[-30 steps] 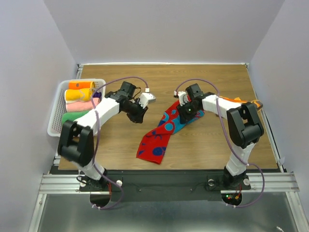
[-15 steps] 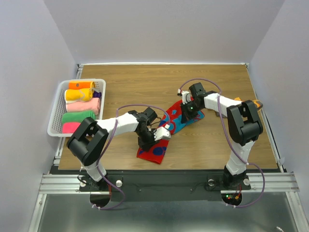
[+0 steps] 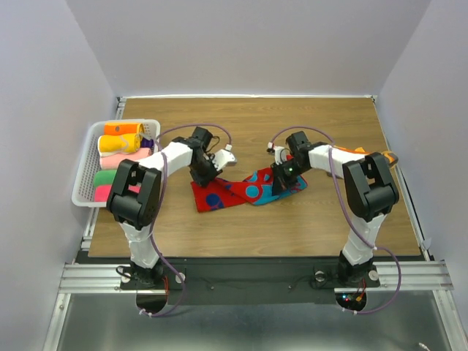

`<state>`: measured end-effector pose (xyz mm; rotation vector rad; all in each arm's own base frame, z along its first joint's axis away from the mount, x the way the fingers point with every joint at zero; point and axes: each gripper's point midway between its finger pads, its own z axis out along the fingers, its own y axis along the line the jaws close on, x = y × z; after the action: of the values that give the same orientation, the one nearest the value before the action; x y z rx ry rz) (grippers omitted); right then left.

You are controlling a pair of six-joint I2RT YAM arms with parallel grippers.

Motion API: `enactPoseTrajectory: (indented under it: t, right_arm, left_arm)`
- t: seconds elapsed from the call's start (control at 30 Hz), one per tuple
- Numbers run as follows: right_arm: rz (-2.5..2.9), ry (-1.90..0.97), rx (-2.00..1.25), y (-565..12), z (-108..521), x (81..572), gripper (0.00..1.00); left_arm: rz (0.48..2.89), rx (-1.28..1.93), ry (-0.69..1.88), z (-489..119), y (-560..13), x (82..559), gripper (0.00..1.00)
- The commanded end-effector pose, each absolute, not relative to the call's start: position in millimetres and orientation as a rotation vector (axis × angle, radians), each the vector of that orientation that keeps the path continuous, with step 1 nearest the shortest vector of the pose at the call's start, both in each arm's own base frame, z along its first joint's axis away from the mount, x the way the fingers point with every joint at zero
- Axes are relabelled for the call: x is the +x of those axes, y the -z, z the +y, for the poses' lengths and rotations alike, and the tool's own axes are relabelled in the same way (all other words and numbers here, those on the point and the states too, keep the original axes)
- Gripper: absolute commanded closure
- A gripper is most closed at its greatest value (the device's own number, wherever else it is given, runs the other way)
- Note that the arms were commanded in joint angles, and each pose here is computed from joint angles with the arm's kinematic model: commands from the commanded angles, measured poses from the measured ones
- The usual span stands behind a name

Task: Roll the towels
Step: Flatten the towel

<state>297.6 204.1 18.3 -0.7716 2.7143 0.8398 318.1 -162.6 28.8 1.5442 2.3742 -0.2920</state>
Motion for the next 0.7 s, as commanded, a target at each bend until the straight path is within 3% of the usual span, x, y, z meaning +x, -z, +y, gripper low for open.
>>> enactPoseTrajectory:
  t: [0.0, 0.07, 0.23, 0.4, 0.53, 0.67]
  right_arm:
    - [2.998, -0.753, -0.834, 4.8, 175.1, 232.6, 0.99]
    - [2.951, -0.770, -0.866, -13.7, 177.1, 235.6, 0.93]
    - [2.703, -0.720, -0.904, -79.9, 184.6, 263.9, 0.60]
    - [2.624, -0.574, -0.918, -100.7, 166.8, 293.9, 0.49]
    - [2.607, -0.410, -0.953, -98.7, 140.4, 311.1, 0.50]
    - [2.600, -0.240, -0.925, -95.7, 105.1, 342.0, 0.50]
  left_arm:
    - [2.282, 1.567, 0.227, -156.2, -62.2, 342.3, 0.68]
    - [2.270, 1.548, 0.267, -152.0, -76.7, 341.6, 0.63]
    - [2.218, 1.478, 0.254, -135.5, -116.4, 349.4, 0.51]
    - [2.311, 1.408, 0.209, -117.2, -102.0, 339.8, 0.40]
    - [2.341, 1.291, 0.198, -118.5, -90.9, 345.1, 0.29]
    - [2.346, 1.236, 0.227, -123.7, -87.9, 347.2, 0.28]
